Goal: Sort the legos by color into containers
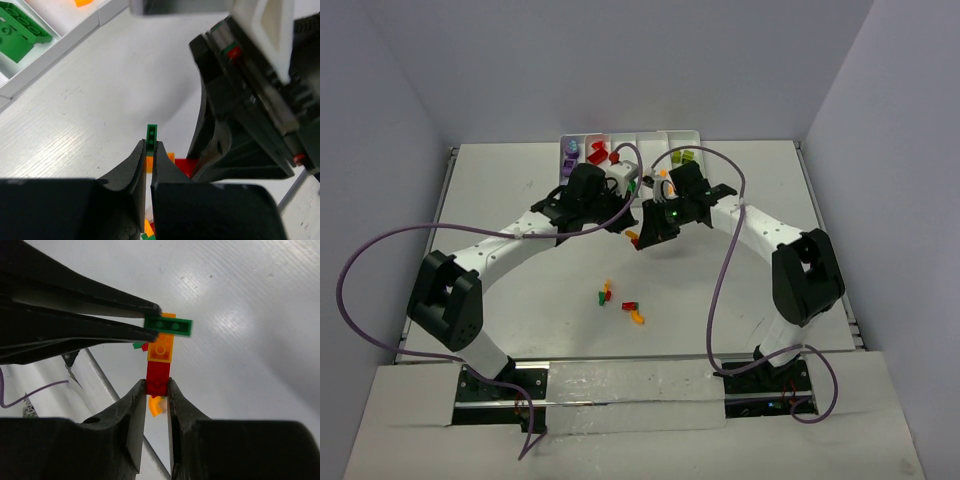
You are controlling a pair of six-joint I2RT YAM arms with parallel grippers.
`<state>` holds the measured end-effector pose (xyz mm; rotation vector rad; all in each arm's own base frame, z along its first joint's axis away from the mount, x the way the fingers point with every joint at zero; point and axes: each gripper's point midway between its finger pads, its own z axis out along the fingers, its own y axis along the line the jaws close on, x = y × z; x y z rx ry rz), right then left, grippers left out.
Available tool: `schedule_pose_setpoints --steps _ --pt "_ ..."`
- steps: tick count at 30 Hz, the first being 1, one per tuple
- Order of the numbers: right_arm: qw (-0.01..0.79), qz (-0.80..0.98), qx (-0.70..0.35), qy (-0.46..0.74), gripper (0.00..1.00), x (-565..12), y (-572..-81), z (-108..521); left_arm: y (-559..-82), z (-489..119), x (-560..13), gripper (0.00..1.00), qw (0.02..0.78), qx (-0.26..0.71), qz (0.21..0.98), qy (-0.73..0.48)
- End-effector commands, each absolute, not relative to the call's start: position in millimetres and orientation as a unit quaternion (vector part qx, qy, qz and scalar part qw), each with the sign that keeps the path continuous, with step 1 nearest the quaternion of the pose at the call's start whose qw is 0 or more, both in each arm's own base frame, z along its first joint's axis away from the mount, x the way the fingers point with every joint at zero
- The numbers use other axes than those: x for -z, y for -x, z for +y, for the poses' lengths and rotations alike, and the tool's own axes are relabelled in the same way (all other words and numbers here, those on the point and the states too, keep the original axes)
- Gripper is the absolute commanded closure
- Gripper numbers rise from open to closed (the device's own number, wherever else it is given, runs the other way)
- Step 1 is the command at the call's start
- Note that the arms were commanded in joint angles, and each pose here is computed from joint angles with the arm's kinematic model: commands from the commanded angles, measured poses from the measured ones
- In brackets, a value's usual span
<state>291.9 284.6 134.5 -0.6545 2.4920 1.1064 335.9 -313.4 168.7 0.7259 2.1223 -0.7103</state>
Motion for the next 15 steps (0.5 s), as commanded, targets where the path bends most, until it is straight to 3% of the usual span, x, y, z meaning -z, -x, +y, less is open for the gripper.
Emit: schedule_pose_setpoints --steps 1,8,15 --pt "0.2 0.874 -0.383 0.222 1.0 -149 -311 276 -357 -314 -202 1.0 0.443 0.263 0.812 -0.273" --pt "0.22 0.891 -0.327 0.226 1.0 -140 -316 249 -404 -307 -214 1.0 0.48 0.247 0.808 -0.238" --pt "0.25 0.899 -0.29 0.214 1.0 -145 -327 220 -474 -304 -188 1.0 0.488 0.225 0.818 -0.206"
